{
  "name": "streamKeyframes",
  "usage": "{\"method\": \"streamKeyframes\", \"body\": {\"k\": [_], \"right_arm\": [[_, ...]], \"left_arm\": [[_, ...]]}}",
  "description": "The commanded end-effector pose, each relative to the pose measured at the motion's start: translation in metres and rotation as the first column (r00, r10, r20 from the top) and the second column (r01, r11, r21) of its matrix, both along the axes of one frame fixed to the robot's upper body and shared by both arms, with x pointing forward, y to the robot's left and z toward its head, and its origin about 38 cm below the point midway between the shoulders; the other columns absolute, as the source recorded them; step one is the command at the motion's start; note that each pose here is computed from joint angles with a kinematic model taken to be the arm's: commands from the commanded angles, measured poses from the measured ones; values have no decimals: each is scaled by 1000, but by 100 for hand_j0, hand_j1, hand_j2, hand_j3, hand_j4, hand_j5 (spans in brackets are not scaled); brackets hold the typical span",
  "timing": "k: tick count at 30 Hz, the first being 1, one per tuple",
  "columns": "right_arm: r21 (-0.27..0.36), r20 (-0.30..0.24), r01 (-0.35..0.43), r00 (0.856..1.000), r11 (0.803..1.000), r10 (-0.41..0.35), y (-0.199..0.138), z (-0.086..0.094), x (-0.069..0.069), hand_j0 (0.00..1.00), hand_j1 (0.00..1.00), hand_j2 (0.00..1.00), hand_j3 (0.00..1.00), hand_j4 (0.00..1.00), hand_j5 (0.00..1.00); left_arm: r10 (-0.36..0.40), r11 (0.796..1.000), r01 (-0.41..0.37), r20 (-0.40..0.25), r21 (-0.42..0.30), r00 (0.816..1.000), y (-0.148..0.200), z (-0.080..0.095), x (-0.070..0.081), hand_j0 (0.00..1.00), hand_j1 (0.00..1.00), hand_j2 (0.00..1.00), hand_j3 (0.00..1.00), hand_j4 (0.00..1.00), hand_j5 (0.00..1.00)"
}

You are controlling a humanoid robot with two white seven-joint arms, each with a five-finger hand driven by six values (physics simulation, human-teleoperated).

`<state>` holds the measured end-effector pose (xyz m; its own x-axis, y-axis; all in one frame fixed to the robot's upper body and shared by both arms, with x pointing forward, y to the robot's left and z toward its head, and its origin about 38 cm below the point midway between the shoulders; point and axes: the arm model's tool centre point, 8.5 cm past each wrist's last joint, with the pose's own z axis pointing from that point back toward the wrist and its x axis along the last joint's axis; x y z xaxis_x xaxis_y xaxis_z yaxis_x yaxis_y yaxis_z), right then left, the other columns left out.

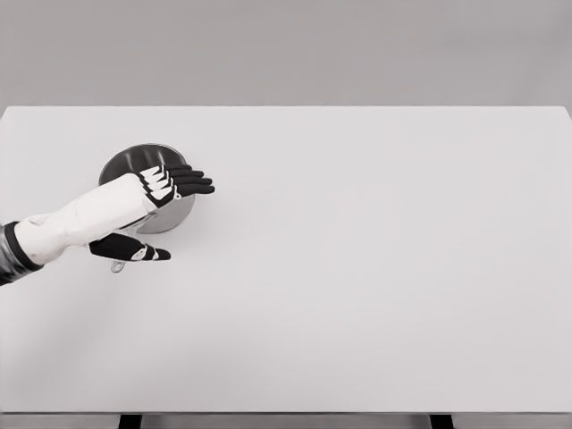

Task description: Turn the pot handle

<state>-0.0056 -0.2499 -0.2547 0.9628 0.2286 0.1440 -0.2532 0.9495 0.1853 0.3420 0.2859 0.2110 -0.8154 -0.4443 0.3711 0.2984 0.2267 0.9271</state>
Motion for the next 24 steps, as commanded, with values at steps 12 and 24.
{"method": "streamKeyframes", "body": {"k": [12,24], "right_arm": [[-1,2,3,1000,1000,-3,0,0,0,100,100,100,100,100,100],[-1,2,5,1000,1000,-5,0,0,0,100,100,100,100,100,100]], "left_arm": [[-41,999,41,4,2,999,-17,-4,1,100,100,100,100,100,100],[69,996,-61,127,-66,989,-31,-13,6,100,100,100,100,100,100]]}}
